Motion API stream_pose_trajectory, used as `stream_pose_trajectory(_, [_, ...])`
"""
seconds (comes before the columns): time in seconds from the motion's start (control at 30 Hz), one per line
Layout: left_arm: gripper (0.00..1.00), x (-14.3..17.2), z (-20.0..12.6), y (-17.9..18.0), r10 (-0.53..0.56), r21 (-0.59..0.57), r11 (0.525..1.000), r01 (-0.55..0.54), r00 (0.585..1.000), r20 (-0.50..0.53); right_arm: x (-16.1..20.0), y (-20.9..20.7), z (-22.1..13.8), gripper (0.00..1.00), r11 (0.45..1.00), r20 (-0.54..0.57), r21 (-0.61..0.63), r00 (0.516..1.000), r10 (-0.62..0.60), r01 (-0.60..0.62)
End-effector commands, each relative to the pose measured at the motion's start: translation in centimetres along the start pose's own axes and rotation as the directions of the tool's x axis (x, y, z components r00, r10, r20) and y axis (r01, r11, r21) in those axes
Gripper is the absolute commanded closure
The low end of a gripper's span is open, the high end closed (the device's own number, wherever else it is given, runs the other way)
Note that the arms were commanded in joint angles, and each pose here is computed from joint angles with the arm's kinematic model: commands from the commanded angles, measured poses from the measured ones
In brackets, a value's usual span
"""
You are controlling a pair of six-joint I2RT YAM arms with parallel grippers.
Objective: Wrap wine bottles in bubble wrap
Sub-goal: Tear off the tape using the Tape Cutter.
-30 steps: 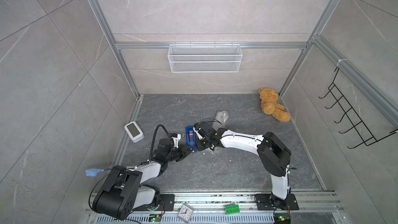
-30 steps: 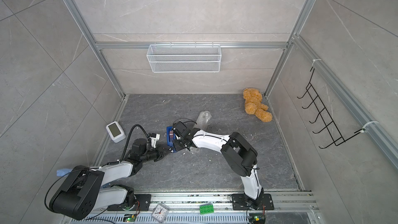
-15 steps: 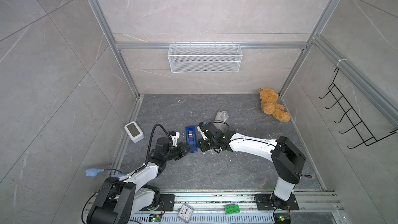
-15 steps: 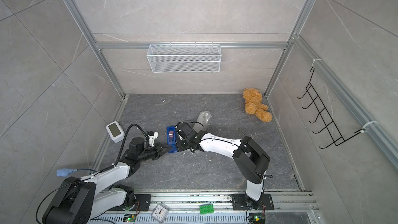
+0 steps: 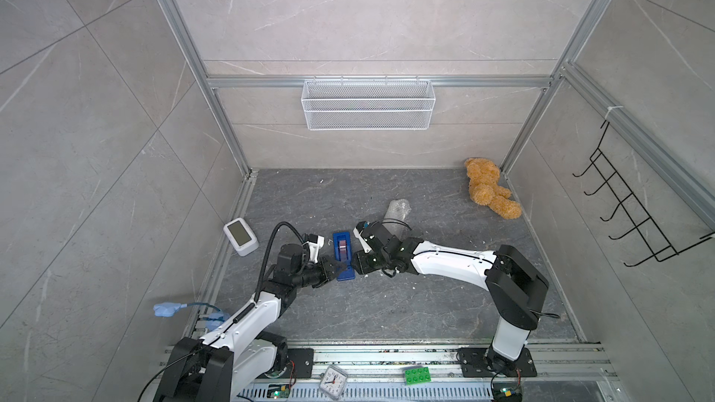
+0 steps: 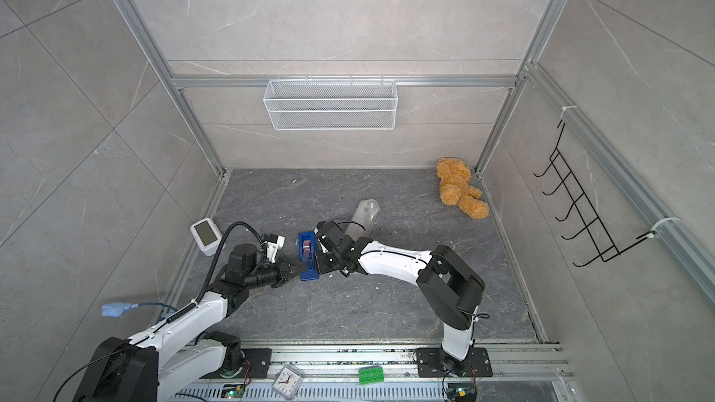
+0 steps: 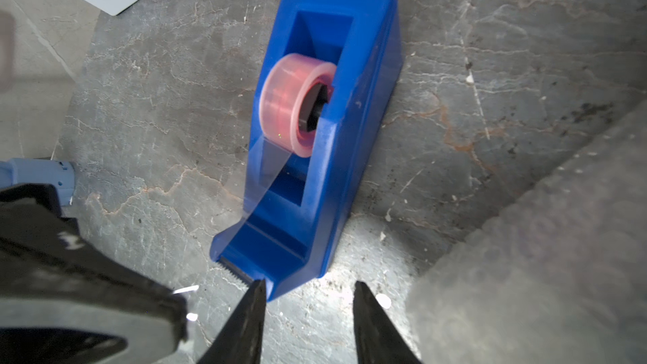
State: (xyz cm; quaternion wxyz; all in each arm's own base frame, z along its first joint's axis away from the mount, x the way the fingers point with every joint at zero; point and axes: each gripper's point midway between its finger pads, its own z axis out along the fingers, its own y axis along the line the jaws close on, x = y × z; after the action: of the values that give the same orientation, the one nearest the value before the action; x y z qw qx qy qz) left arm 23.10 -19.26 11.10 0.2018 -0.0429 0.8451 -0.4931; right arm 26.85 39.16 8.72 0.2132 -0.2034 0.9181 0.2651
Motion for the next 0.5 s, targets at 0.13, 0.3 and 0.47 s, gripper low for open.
stream_pose_trajectory(0.13, [1.00, -0.6, 0.0, -1.9, 0.043, 0.046, 0.998, -0.042, 0.999, -0.032, 2.4, 0.2, -1.3, 0.61, 1.000, 0.012, -0.020, 1.000, 0.013, -0.013])
stream_pose_trajectory(0.3, [1.00, -0.9, 0.2, -1.8, 0.045, 0.044, 0.998, -0.044, 0.998, -0.037, 4.8, 2.3, -0.6, 0.65, 0.998, -0.011, -0.063, 1.000, -0.011, 0.010])
stream_pose_trajectory(0.47, [1.00, -0.8, 0.4, -1.6, 0.035, 0.034, 0.999, -0.033, 0.997, -0.062, 4.2, 3.3, 1.0, 0.67, 0.995, 0.022, -0.101, 1.000, 0.007, -0.004])
